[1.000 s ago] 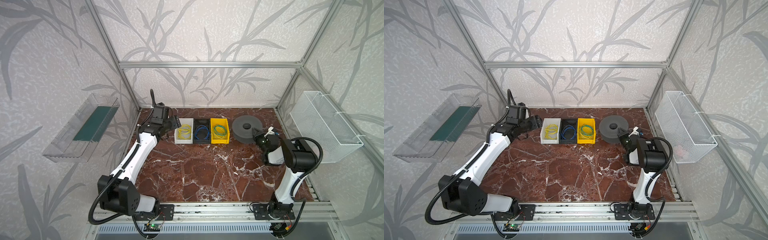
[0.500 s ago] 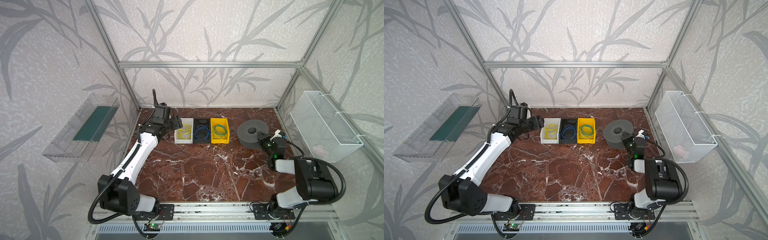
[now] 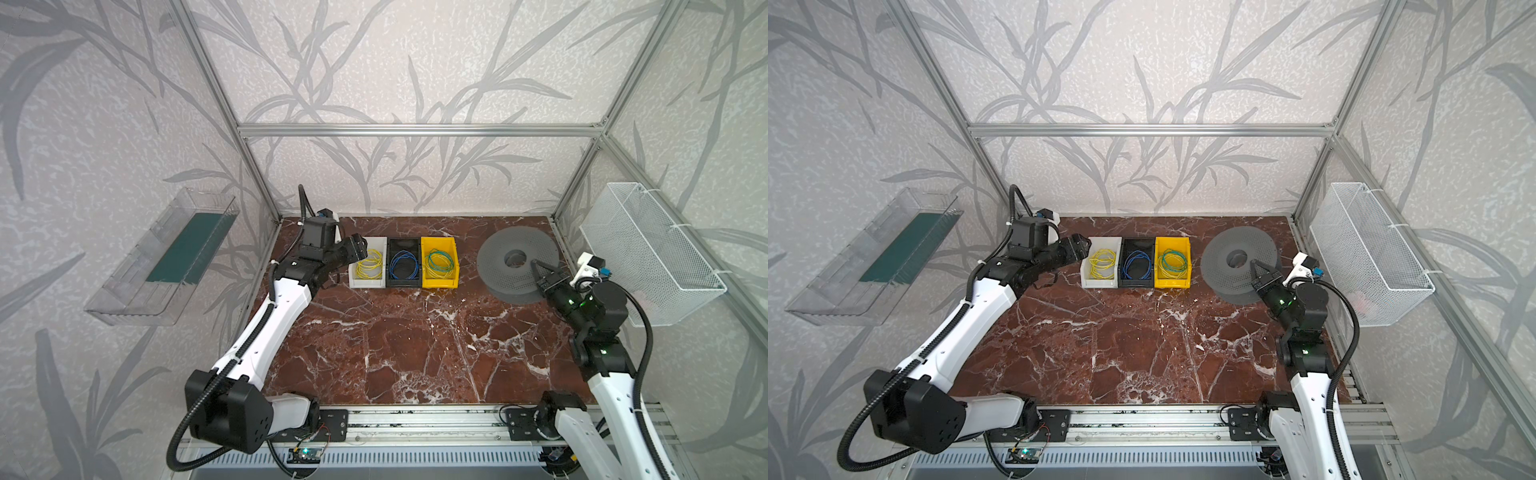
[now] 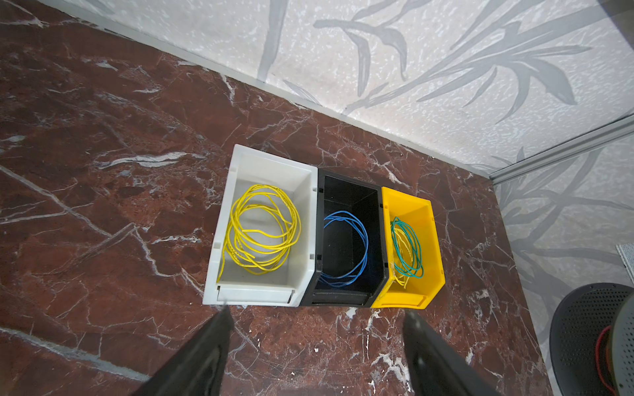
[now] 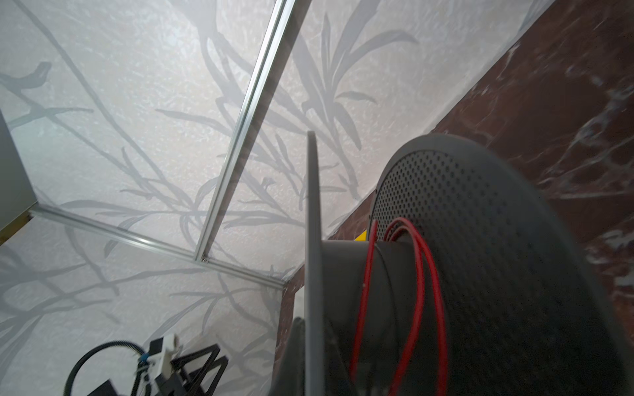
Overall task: Wrap the cables
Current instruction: 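Drag the grey spool toward the table center with the right gripper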
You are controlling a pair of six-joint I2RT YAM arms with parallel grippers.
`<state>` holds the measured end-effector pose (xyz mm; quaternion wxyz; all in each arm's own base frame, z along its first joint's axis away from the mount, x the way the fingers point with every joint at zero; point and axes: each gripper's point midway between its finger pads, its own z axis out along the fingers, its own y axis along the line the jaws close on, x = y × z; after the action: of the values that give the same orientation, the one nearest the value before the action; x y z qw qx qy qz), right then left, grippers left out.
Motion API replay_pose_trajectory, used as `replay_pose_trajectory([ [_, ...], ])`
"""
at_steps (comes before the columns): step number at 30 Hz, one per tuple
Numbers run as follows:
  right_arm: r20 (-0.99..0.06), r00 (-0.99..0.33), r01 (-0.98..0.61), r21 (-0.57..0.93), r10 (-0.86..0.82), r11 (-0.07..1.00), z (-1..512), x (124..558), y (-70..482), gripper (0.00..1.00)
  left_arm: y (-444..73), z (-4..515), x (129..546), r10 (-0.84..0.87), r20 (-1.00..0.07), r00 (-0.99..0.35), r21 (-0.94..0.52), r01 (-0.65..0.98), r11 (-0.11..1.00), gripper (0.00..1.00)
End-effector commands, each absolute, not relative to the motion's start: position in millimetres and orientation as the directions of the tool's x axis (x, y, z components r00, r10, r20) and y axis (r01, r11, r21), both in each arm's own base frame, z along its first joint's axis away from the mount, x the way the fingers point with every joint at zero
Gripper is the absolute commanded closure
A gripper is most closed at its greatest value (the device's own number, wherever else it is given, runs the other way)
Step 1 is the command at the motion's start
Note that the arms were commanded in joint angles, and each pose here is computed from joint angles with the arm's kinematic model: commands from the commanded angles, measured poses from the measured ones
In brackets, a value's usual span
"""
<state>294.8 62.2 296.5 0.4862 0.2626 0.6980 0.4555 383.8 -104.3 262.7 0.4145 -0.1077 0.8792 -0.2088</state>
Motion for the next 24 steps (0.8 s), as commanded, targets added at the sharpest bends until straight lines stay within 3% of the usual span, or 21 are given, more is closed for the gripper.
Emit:
replay_pose_trajectory([
  [1,-0.381,-0.633,-0.125,0.910,0.674,0.396,298.6,268.8,126.2,1.00,-107.0,265.1,371.2,-0.354,-0.688,-0.634,-0.466,0.012,0.885,0.20],
  [5,-0.435,-0.732,-0.220,0.879,0.524,0.423,310.4,253.0,188.9,1.00,-105.3,260.2,356.4,-0.360,-0.670,-0.649,-0.476,0.004,0.880,0.20],
  [13,-0.374,-0.894,-0.285,0.900,0.246,0.330,274.0,240.9,314.1,1.00,-88.2,252.4,316.8,-0.367,-0.683,-0.632,-0.453,-0.027,0.891,0.20],
  [18,-0.323,-0.927,-0.265,0.924,0.190,0.274,241.7,244.9,357.2,1.00,-75.9,249.7,300.7,-0.368,-0.701,-0.610,-0.428,-0.053,0.902,0.20],
  [24,-0.294,-0.926,-0.219,0.929,0.236,0.298,200.7,262.7,364.5,1.00,-86.4,237.9,295.1,-0.388,-0.666,-0.637,-0.482,-0.030,0.876,0.20],
])
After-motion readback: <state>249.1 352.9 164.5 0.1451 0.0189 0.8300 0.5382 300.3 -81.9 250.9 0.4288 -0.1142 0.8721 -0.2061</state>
